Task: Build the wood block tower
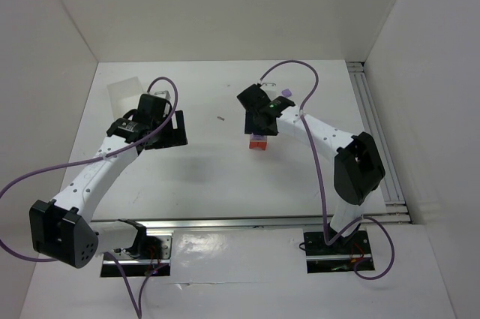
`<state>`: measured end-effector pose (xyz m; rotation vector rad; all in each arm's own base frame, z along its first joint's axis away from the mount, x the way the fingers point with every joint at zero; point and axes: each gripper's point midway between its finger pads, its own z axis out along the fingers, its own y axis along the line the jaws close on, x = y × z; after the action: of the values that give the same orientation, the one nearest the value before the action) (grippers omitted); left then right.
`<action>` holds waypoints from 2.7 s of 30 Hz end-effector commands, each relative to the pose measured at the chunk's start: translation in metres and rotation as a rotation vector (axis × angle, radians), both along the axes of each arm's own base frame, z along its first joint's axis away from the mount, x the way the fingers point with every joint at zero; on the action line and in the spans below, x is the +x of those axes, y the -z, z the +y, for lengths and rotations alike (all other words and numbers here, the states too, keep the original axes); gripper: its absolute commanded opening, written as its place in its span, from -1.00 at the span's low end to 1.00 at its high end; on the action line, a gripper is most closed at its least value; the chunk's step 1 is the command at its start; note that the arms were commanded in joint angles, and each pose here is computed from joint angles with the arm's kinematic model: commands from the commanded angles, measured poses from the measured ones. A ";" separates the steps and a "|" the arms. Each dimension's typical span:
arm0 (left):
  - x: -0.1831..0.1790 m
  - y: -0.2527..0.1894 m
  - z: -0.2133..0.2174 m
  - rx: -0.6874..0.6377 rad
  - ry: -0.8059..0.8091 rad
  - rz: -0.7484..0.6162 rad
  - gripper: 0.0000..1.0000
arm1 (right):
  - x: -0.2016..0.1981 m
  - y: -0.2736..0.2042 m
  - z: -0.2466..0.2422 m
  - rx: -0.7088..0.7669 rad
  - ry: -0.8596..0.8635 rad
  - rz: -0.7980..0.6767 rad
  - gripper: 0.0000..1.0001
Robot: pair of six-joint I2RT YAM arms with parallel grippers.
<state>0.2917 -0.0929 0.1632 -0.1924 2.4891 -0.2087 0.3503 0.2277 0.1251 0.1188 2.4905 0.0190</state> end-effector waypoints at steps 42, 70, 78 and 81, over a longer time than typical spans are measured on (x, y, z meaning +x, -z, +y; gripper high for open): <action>0.000 -0.007 -0.003 -0.017 0.013 -0.033 0.84 | 0.010 -0.015 0.006 -0.007 0.008 -0.034 0.01; 0.001 -0.008 -0.005 -0.024 0.019 -0.030 0.84 | 0.006 -0.022 0.001 -0.009 0.013 -0.046 -0.16; 0.001 -0.008 -0.005 -0.024 0.019 -0.030 0.84 | 0.002 -0.022 0.003 -0.010 0.004 -0.045 -0.16; 0.001 -0.008 -0.005 -0.024 0.019 -0.030 0.84 | 0.002 -0.026 0.002 -0.004 0.004 -0.052 -0.16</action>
<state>0.2905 -0.0940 0.1618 -0.1893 2.4950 -0.2167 0.3548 0.2323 0.1260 0.1087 2.4871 0.0061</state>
